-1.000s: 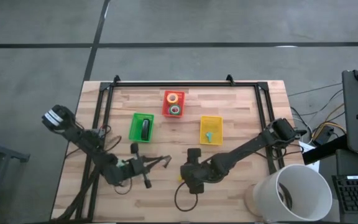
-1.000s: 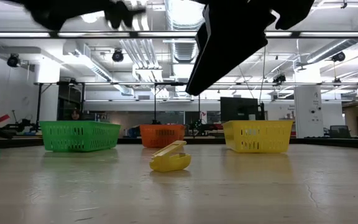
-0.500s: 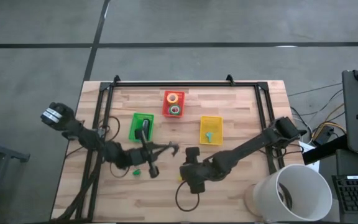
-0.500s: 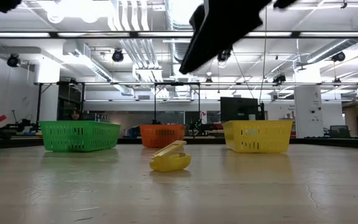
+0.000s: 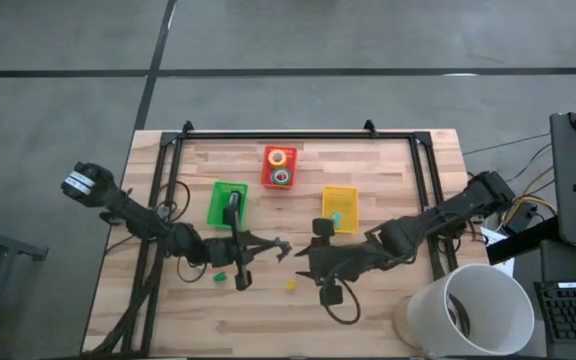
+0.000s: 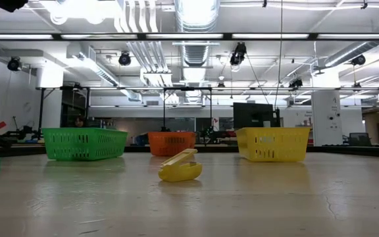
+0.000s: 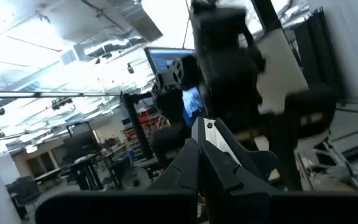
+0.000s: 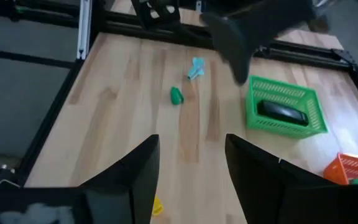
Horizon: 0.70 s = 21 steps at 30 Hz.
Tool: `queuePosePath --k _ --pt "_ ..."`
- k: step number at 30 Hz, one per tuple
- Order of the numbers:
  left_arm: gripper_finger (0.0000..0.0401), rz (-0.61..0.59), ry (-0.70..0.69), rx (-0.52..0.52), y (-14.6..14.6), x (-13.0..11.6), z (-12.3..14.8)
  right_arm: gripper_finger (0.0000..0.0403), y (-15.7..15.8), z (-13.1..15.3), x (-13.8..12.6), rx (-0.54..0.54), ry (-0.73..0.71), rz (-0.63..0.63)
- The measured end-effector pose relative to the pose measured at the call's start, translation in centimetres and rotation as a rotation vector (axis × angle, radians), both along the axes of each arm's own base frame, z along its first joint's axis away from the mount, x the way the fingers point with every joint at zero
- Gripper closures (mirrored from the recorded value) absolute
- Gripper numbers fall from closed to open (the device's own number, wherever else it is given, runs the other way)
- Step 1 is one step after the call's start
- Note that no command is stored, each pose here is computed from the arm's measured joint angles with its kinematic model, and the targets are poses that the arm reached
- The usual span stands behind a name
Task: Pick and place Stapler, Stapler remover, tape
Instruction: Put the black staple remover into the yellow basket
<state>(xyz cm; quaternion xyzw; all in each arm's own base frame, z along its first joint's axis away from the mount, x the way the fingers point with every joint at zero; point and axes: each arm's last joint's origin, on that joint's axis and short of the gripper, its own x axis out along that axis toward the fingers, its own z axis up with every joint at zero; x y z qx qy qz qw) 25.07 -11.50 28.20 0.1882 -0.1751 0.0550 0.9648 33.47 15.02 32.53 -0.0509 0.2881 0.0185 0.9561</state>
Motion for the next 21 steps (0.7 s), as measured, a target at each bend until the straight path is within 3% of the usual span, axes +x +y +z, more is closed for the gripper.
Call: queuePosePath --k 9,21 --pt "0.0398 -0.045 0.037 0.007 -0.27 0.6 0.32 0.0226 0.38 0.62 0.25 -0.028 -0.082 0.054" --pt "0.0395 -0.055 0.066 -0.004 -0.07 1.0 0.36 0.0256 0.46 0.85 0.43 -0.04 -0.113 0.066"
